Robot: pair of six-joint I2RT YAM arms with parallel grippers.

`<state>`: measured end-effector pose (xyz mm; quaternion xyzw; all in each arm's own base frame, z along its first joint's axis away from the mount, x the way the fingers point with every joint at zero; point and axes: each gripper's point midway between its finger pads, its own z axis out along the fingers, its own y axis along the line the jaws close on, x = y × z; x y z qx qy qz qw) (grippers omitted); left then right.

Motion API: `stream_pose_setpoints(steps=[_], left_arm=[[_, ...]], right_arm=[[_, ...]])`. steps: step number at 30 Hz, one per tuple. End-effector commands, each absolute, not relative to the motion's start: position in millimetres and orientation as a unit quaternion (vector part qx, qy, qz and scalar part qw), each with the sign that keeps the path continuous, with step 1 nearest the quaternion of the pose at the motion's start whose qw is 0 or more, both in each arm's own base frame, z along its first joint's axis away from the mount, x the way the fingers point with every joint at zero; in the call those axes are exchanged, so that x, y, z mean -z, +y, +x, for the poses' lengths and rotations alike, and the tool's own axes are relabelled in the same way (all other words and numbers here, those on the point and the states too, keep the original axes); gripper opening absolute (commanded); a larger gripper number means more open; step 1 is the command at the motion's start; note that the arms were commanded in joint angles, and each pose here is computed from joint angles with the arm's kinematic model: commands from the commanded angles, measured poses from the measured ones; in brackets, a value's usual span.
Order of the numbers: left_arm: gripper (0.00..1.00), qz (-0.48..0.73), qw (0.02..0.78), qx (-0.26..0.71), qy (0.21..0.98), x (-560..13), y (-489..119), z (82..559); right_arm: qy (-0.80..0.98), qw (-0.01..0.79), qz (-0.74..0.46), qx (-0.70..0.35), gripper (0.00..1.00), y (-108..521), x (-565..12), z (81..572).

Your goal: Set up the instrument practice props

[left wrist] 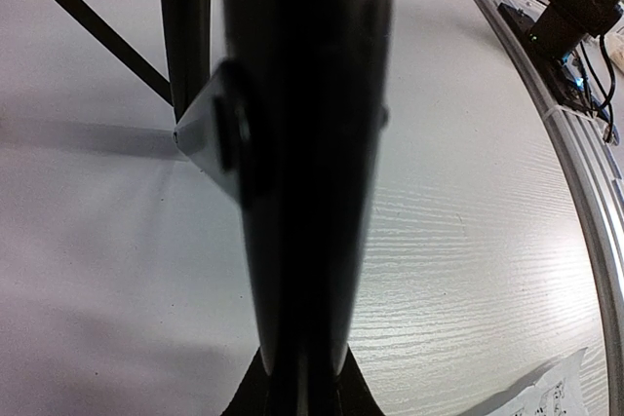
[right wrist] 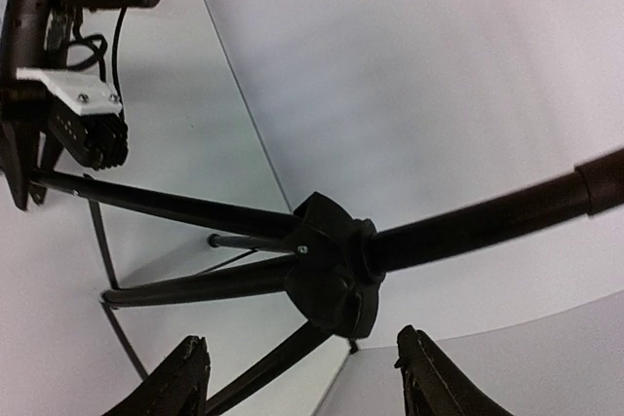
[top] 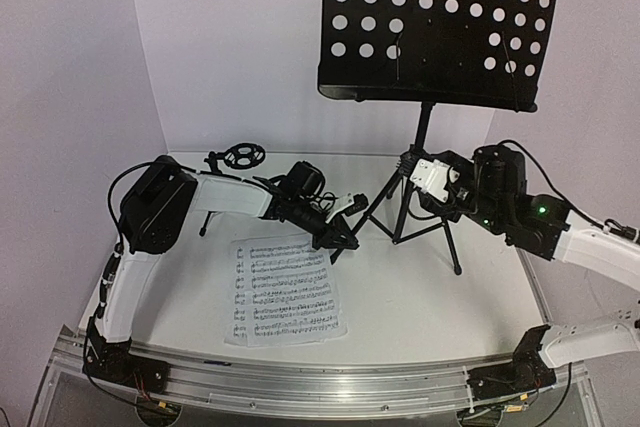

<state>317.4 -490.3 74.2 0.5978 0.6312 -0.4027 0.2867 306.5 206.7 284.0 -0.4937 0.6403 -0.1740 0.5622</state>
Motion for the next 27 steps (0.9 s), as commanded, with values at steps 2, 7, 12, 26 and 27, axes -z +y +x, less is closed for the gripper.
stream_pose_setpoints(steps=[2, 7, 12, 26, 27], left_arm=[[0.00, 0.592, 0.297, 0.396, 0.636, -74.1, -490.0, 336.9], [0.00, 0.592, 0.291, 0.399, 0.636, -70.7, -490.6, 336.1], [0.00, 0.591, 0.285, 0.401, 0.639, -66.3, -489.3, 335.2], [0.00, 0.588, 0.283, 0.404, 0.640, -68.1, -486.0, 336.5], [0.00, 0.588, 0.284, 0.404, 0.640, -68.9, -486.4, 336.9]], right_arm=[[0.519, 0.534, -0.575, 0.339, 0.62, 212.1, -295.5, 333.0], [0.498, 0.511, -0.590, 0.377, 0.52, 215.8, -287.6, 344.5], [0.495, 0.506, -0.588, 0.392, 0.47, 218.9, -281.0, 352.7], [0.514, 0.508, -0.560, 0.404, 0.24, 209.0, -279.3, 358.1], [0.515, 0.508, -0.561, 0.403, 0.21, 209.2, -278.4, 358.2]])
